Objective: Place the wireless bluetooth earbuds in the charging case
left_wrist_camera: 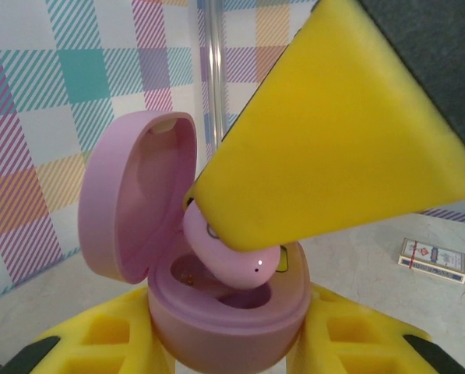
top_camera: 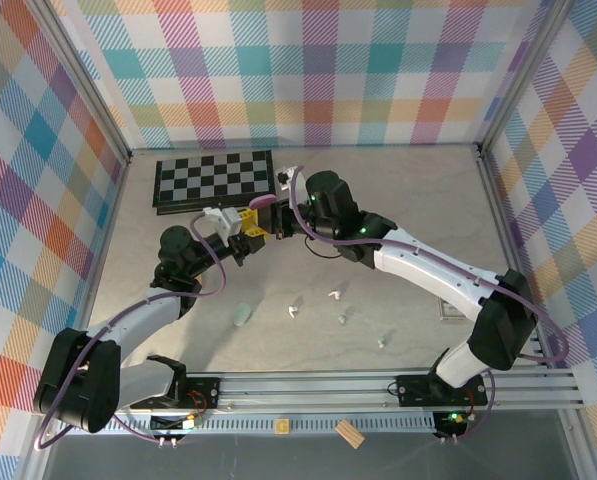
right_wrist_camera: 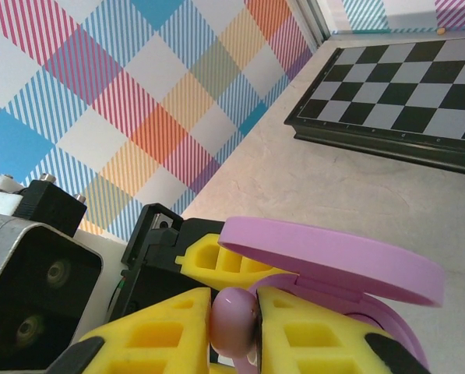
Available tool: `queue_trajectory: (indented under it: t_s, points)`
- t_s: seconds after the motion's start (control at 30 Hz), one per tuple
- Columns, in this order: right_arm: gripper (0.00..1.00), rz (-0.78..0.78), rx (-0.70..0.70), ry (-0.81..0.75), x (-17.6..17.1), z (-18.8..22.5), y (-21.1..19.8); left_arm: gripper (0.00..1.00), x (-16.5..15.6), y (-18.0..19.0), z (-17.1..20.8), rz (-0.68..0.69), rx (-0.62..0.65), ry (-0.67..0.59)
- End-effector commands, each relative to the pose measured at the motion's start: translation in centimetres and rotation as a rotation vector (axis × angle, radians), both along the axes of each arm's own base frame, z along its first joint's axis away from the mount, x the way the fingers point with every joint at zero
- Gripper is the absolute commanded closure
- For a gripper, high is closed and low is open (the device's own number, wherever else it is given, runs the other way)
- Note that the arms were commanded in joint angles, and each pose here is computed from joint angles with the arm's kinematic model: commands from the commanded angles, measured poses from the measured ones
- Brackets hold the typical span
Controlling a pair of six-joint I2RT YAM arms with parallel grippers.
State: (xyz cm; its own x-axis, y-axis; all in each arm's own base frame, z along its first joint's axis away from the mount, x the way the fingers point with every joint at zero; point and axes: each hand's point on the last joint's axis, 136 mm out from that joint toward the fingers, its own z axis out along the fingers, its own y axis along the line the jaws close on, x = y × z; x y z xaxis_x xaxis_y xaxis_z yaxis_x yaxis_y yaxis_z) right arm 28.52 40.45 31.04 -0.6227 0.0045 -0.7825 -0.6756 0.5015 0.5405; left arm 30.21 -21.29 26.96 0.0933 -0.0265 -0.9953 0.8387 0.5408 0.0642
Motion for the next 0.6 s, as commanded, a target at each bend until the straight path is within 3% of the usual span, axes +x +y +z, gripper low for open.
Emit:
queue_trajectory:
  t_s: [0.0,0.57]
  points:
    - [0.78,0.021,0.007,-0.011,-0.4,0.8,0.7,0.68,-0.1,-0.2,1.4,-0.002,-0.005,-0.056]
    - [0.73,-0.034,-0.023,0.006,0.1,0.2,-0.2,0.68,-0.5,-0.2,1.6,-0.002,0.002,-0.063]
